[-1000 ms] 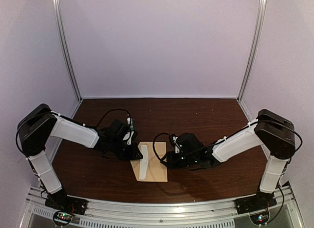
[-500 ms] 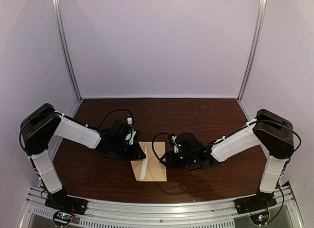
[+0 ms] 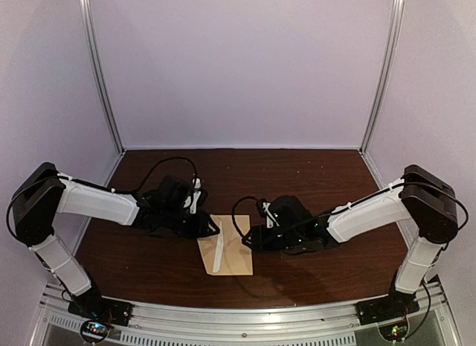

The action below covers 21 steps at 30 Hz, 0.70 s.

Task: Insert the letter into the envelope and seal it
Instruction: Place the letter in the envelope.

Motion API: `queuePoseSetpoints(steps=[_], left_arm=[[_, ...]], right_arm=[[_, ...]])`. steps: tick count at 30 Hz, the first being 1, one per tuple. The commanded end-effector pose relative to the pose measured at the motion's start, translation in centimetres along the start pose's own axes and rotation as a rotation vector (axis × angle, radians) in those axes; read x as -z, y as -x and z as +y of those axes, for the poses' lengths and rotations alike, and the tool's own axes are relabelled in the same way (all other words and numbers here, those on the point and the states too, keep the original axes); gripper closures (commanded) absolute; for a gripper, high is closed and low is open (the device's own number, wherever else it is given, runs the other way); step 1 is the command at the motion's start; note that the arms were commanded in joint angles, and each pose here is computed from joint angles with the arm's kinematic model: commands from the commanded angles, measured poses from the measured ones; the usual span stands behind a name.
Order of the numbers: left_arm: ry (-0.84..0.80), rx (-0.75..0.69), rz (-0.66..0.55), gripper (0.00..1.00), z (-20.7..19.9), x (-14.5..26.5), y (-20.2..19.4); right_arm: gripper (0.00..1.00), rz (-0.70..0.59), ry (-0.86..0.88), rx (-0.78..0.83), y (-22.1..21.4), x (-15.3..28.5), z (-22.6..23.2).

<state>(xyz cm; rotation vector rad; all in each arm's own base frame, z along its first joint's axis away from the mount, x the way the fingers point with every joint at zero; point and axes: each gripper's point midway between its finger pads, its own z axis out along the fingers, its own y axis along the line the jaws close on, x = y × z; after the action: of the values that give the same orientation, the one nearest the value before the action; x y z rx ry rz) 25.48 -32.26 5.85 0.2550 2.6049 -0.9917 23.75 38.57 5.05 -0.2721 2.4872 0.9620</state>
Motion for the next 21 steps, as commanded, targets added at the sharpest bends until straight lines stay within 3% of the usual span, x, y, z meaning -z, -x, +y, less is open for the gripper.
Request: queuePoseSetpoints(steps=[1, 12, 21], left_arm=[[-0.014, -0.007, -0.001, 0.71, -0.8, 1.2, -1.0], [-0.037, 0.026, 0.074, 0.67, -1.5, 1.1, -6.1], [-0.070, 0.053, 0.098, 0.67, -1.2, 0.6, -7.3]], right_arm=[[0.51, -0.002, 0.038, 0.010, -0.2, 2.7, 1.4], [0.52, 0.055, 0.069, -0.060, -4.5, 4.5, 1.9], [0.54, 0.077, 0.085, -0.078, -5.6, 3.6, 2.2]])
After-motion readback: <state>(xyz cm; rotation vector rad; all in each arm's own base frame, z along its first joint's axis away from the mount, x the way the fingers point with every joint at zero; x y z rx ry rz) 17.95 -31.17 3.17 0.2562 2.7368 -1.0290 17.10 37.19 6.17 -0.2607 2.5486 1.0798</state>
